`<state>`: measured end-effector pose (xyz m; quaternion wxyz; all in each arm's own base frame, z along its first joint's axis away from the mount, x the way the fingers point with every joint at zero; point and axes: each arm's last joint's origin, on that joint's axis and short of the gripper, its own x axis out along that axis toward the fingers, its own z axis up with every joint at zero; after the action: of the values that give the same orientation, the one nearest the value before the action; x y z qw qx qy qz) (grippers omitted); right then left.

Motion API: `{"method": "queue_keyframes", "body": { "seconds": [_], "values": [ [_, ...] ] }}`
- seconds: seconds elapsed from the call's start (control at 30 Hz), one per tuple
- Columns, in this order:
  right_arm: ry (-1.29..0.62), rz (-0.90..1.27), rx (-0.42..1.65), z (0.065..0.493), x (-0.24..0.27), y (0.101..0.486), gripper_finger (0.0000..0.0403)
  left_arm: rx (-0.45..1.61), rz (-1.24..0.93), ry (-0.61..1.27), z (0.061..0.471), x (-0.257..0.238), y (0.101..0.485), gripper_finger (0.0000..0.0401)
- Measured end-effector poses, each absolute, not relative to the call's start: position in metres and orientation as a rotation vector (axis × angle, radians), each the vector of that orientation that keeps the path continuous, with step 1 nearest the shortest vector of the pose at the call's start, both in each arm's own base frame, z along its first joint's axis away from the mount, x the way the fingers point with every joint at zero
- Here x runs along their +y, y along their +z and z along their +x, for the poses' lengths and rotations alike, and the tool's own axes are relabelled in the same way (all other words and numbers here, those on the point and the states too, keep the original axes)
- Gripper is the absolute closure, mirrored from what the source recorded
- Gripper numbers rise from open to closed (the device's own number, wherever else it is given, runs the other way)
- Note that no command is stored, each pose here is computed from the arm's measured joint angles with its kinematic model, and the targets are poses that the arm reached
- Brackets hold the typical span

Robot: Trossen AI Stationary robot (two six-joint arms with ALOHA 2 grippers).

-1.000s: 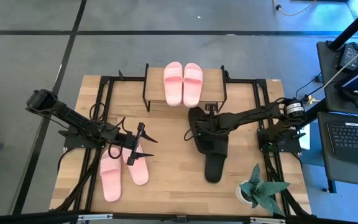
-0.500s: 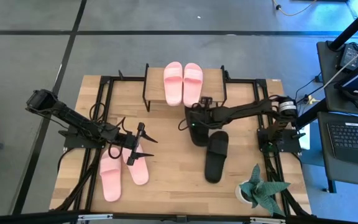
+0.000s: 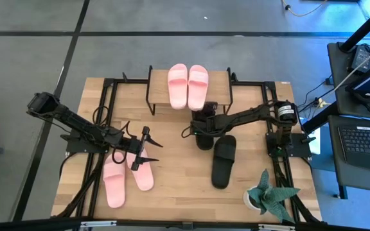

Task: Pick and place slides into the shelf
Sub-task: Put the black slipper slide under the shelf

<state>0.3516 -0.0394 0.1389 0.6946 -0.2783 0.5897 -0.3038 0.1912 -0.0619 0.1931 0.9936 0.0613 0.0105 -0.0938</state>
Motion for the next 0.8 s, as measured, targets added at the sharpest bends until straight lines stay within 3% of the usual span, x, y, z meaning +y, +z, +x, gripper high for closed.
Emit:
{"method": "queue_keyframes", "body": {
  "seconds": [0.53, 0.8],
  "values": [
    [-0.649, -0.618, 1.324, 0.351, -0.034, 0.139, 0.0255, 0.021, 0.123, -0.188, 0.191, -0.062, 0.193, 0.0140],
    [-0.625, -0.656, 1.340, 0.349, -0.022, 0.139, 0.0240, 0.021, 0.123, -0.188, 0.191, -0.062, 0.193, 0.0140]
  ]
}}
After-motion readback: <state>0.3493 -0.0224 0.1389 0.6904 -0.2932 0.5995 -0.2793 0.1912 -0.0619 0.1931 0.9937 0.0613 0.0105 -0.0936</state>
